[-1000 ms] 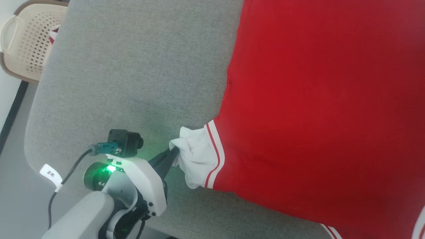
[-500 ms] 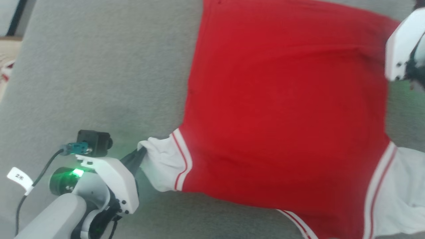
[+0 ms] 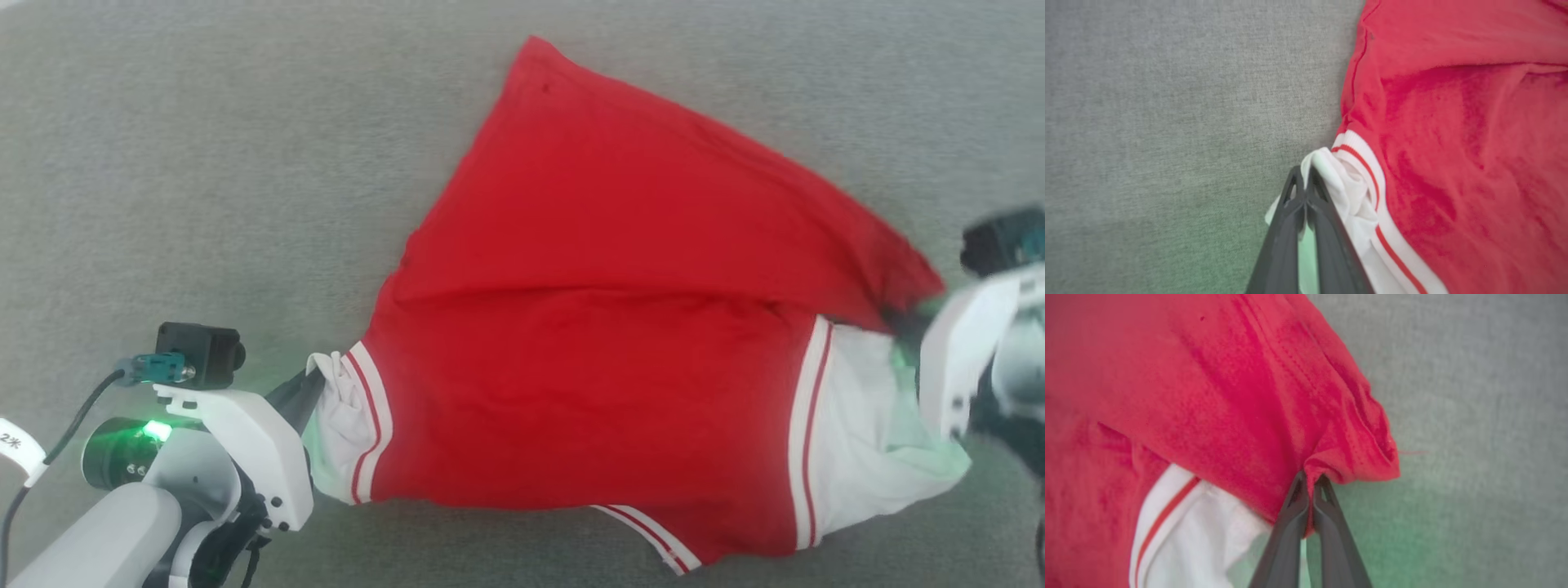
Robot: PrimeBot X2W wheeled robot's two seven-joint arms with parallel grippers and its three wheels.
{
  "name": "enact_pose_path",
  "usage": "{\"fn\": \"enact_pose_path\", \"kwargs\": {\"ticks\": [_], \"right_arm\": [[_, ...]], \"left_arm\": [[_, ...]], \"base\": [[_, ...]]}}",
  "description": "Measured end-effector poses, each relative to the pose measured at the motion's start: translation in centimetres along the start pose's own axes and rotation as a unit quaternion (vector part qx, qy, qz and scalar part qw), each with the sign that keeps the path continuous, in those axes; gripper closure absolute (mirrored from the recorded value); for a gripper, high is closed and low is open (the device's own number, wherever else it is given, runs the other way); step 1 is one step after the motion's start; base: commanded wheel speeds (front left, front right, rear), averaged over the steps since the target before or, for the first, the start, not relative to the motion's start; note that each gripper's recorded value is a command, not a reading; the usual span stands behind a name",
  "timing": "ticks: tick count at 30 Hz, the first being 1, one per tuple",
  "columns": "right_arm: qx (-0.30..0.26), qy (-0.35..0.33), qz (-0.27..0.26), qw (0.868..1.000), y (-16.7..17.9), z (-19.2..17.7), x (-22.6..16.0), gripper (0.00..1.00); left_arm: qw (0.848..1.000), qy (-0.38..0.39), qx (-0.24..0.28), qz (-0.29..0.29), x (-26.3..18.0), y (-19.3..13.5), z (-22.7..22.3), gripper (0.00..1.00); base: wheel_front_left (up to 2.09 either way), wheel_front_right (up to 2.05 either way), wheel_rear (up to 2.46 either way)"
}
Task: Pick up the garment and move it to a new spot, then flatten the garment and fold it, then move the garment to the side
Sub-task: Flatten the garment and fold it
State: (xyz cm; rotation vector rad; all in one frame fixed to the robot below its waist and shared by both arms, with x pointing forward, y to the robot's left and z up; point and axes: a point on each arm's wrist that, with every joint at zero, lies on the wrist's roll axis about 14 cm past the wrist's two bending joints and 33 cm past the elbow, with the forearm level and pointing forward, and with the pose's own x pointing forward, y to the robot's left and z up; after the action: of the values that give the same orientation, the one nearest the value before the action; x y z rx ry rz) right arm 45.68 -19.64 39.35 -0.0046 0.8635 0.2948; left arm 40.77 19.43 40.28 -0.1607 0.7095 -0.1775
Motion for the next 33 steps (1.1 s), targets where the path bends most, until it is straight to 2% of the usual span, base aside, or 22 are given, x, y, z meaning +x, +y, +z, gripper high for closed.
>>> {"fn": "enact_pose_path", "kwargs": {"ticks": [6, 12, 13, 14, 15, 18, 26, 33], "right_arm": [[0.062, 0.018, -0.003, 0.998, 1.3, -5.4, -2.2, 1.0], [0.098, 0.005, -0.022, 0.995, 1.5, -7.3, -1.9, 1.0], [0.1, 0.003, -0.026, 0.995, 1.5, -7.5, -1.8, 0.92], [0.102, 0.001, -0.027, 0.994, 1.5, -7.6, -1.6, 0.39], [0.104, 0.0, -0.027, 0.994, 1.6, -7.6, -1.5, 0.0], [0.108, -0.007, -0.018, 0.994, 2.2, -7.3, -1.5, 0.0], [0.075, -0.044, -0.02, 0.996, 2.0, -4.4, -3.8, 0.0], [0.015, -0.133, 0.002, 0.991, 4.0, 2.6, -6.0, 0.0]], "left_arm": [[1.0, 0.001, 0.005, -0.01, 0.6, -0.5, 0.4, 1.0], [1.0, 0.006, 0.006, -0.013, 1.0, -0.5, 0.2, 1.0], [1.0, 0.007, 0.005, -0.013, 1.0, -0.5, 0.1, 1.0], [1.0, 0.008, 0.005, -0.012, 1.0, -0.4, 0.1, 1.0], [1.0, 0.009, 0.005, -0.012, 1.1, -0.4, 0.0, 1.0], [1.0, 0.008, 0.003, -0.011, 1.1, -0.3, 0.1, 1.0], [1.0, 0.0, 0.003, -0.011, 0.5, -0.5, 0.2, 1.0], [1.0, -0.003, -0.003, -0.008, -0.5, -0.6, -0.1, 1.0]], "base": [[0.0, 0.0, 0.0], [0.0, 0.0, 0.0], [0.0, 0.0, 0.0], [0.0, 0.0, 0.0], [0.0, 0.0, 0.0], [0.0, 0.0, 0.0], [0.0, 0.0, 0.0], [0.0, 0.0, 0.0]]}}
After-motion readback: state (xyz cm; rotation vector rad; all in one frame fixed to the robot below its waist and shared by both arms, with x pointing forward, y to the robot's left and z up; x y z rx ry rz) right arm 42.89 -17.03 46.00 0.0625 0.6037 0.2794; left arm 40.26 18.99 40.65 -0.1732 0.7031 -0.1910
